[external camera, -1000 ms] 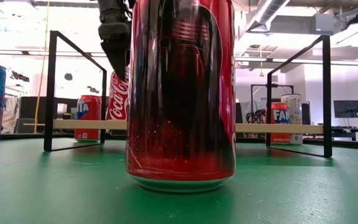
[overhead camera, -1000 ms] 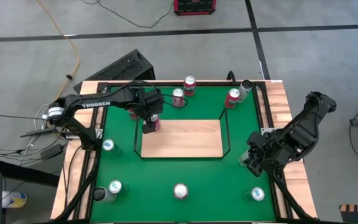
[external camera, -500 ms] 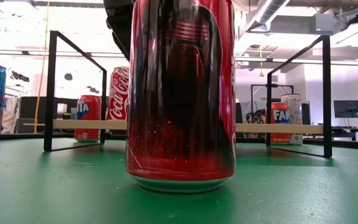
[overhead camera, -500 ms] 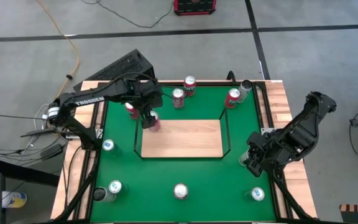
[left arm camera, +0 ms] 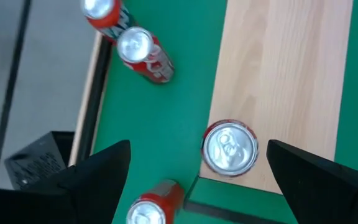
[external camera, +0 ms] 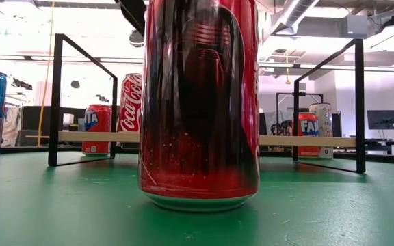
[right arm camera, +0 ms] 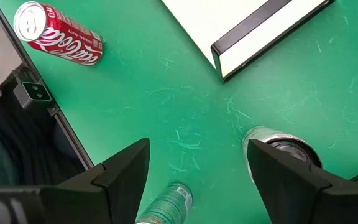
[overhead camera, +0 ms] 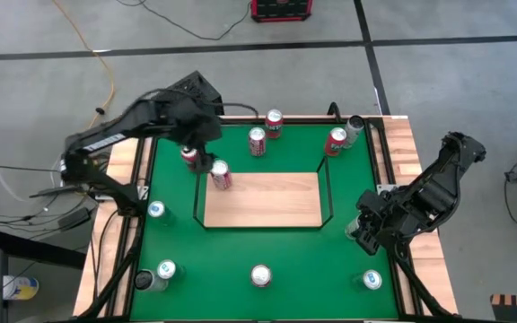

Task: Place canned beverage on shelf
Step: Put the bottom left orange soda can on the shelf

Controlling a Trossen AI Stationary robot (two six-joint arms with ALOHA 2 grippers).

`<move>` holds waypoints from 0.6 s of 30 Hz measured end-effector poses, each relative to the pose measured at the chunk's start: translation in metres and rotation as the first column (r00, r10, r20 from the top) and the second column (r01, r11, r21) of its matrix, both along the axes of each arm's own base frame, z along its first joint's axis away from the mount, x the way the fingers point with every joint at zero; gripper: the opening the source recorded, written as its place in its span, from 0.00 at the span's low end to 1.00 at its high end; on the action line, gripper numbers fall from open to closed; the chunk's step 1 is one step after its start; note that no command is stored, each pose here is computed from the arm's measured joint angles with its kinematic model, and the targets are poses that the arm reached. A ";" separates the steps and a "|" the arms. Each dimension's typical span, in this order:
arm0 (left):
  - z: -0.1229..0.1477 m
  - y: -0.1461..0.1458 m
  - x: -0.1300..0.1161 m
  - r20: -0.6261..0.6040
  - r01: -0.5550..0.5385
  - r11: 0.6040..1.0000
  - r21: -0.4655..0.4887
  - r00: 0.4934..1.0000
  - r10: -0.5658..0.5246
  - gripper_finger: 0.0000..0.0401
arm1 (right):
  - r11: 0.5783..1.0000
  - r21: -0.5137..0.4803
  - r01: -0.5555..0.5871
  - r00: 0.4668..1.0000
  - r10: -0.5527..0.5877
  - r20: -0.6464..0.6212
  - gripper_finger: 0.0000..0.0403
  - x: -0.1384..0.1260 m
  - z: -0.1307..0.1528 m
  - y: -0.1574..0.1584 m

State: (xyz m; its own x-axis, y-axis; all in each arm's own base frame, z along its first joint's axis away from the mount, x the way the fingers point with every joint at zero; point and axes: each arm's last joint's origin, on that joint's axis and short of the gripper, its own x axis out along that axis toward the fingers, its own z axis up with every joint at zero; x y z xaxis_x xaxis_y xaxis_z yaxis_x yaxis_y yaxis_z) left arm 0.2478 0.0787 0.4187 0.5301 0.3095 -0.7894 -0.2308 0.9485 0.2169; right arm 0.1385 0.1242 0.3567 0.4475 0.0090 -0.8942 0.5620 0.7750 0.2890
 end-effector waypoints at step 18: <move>-0.010 -0.002 -0.097 0.049 -0.253 0.967 0.034 0.967 0.251 0.90 | 0.999 -0.045 -0.026 0.990 0.032 0.139 0.74 0.024 0.006 -0.011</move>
State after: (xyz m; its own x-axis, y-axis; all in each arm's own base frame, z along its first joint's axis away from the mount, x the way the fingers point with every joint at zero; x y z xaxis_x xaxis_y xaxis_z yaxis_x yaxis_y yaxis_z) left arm 0.1513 0.0767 0.4089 0.4647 0.4681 -0.7516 -0.4710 0.8495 0.2378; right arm 0.1630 0.1129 0.3627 0.5678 -0.0138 -0.8231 0.4960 0.8038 0.3286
